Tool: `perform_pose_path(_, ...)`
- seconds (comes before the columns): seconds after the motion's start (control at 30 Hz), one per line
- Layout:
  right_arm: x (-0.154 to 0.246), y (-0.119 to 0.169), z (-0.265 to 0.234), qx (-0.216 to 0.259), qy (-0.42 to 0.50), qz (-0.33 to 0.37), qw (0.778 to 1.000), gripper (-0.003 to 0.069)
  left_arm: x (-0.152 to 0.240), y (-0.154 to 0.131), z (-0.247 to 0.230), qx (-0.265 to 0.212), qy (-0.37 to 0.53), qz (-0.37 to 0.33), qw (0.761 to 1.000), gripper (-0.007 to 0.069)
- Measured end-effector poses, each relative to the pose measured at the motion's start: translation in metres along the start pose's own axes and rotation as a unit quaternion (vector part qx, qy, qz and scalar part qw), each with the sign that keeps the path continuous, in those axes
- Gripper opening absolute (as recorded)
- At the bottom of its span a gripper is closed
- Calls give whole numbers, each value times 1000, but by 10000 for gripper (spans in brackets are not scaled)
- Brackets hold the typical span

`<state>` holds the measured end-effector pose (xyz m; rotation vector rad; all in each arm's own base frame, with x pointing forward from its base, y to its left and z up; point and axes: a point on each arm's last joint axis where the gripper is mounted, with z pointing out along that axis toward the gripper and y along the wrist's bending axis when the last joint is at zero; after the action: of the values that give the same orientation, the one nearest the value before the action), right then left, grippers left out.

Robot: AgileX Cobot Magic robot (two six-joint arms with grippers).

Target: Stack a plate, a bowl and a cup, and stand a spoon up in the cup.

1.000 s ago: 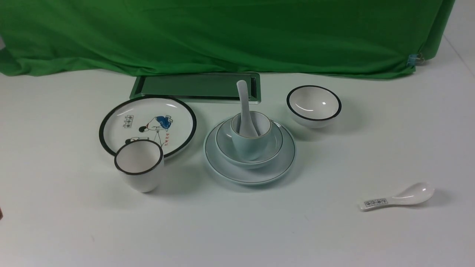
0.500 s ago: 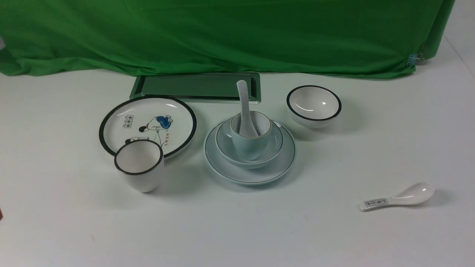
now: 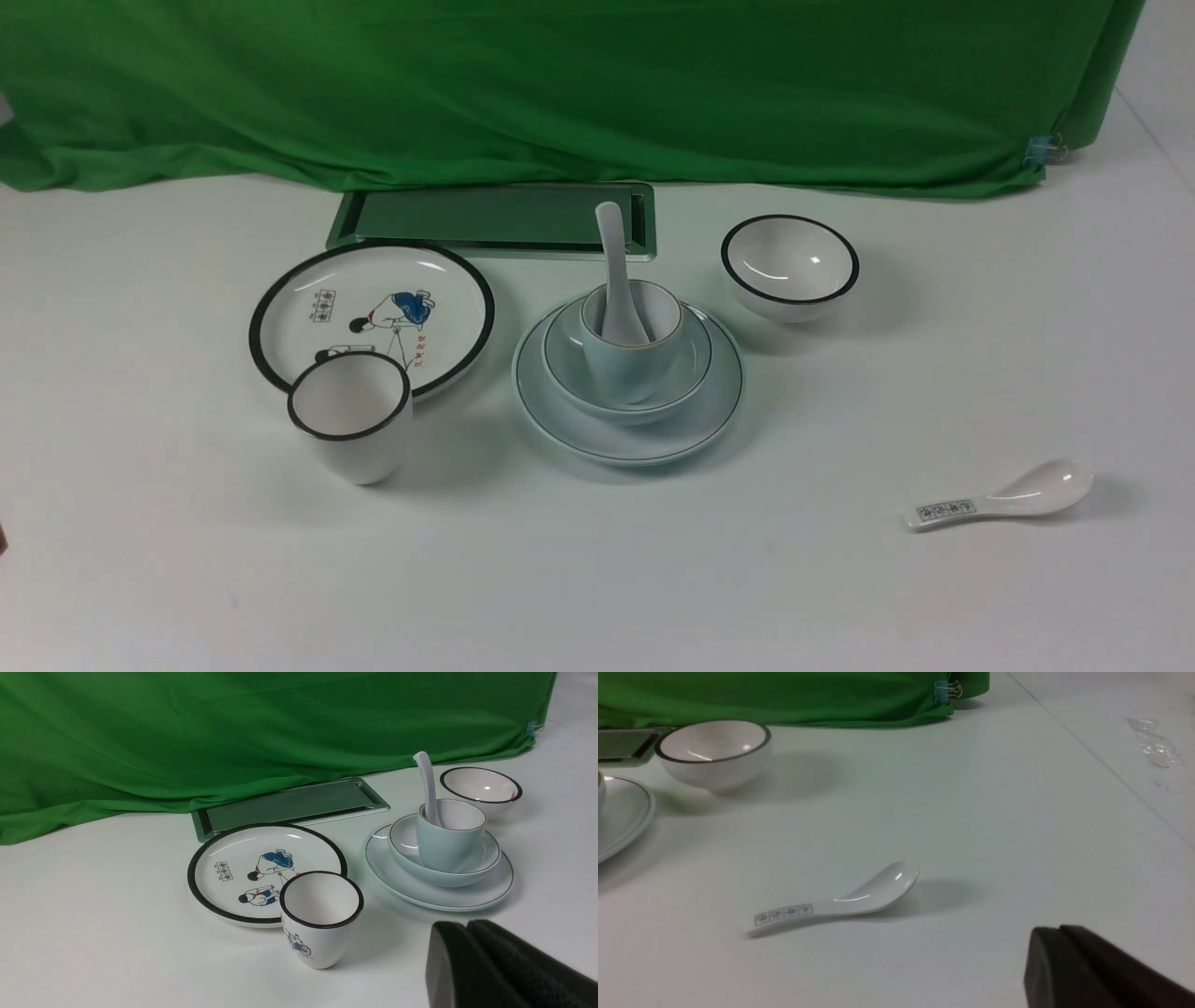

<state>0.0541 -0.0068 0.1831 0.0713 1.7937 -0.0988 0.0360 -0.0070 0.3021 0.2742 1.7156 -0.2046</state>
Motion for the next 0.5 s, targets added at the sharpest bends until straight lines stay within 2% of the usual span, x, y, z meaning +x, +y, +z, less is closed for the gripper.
perform_pose_path(0.13,0,0,0,0,0,0,1000,50,4,-1,5,4,-17,-3,1000,-31)
perform_pose_path(0.2,0,0,0,0,0,0,1000,53,7,-2,10,-10,-33,-1,999,-31)
perform_pose_path(0.23,0,0,0,0,0,0,1000,59,13,-1,15,-1,-64,2,998,-31)
perform_pose_path(0.4,0,0,0,0,0,0,1000,76,35,7,27,-105,-120,1,987,-31)
perform_pose_path(0.5,0,0,0,0,0,0,1000,85,61,12,31,-148,-111,-6,983,-31)
